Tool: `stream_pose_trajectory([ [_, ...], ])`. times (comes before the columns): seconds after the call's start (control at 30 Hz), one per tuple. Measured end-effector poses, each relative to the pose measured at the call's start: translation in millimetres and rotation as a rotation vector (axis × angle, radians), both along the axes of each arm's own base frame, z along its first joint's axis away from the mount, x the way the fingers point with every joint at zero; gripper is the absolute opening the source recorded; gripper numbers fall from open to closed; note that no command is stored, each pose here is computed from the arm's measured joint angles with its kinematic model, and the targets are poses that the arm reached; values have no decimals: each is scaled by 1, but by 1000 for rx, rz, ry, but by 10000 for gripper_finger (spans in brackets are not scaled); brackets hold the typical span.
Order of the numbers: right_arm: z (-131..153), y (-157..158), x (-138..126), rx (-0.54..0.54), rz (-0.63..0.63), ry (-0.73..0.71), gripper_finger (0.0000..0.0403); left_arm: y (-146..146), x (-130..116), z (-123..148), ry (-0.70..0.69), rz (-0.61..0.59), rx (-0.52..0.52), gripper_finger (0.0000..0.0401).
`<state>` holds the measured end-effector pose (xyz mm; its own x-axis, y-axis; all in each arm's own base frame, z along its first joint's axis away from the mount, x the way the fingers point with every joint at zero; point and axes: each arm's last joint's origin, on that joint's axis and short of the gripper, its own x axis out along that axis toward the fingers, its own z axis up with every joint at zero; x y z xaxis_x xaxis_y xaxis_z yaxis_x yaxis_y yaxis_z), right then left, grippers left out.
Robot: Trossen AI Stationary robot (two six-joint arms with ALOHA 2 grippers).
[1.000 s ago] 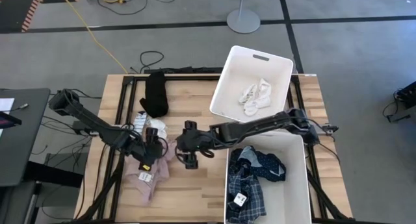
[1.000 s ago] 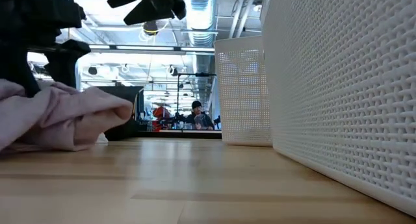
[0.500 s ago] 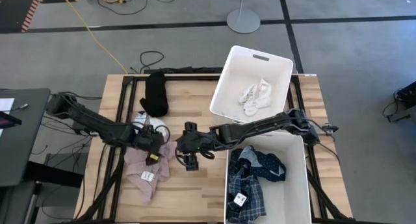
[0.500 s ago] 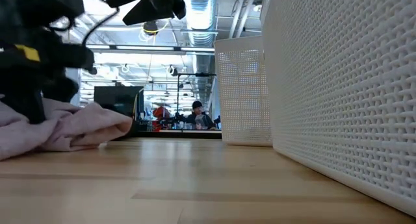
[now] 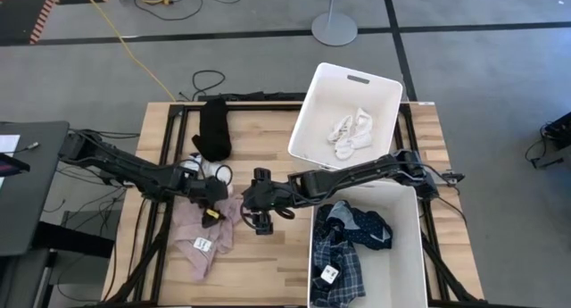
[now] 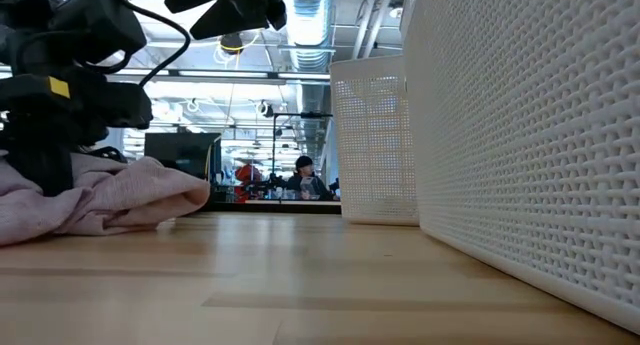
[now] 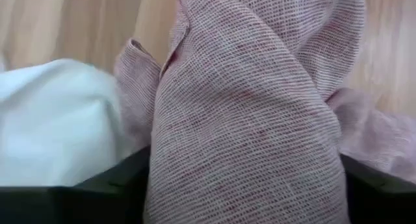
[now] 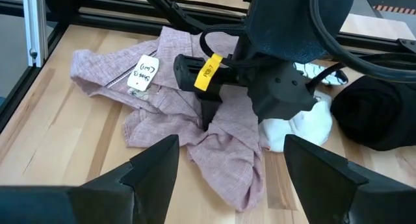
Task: Sort clothes
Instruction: Put the light red polo shirt into the bottom white laundry bin
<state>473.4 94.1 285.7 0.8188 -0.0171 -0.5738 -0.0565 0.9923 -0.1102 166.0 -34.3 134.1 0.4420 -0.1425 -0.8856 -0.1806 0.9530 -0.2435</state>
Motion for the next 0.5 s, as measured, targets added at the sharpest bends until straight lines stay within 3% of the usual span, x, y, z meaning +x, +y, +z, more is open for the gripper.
stream_pose_trajectory([
  [0.23,0,0,0,-2,1,3,292,-1,1,0,-15,-58,-15,122],
  [0.5,-2,0,-1,-4,-1,21,292,-2,7,7,-54,-84,4,116],
])
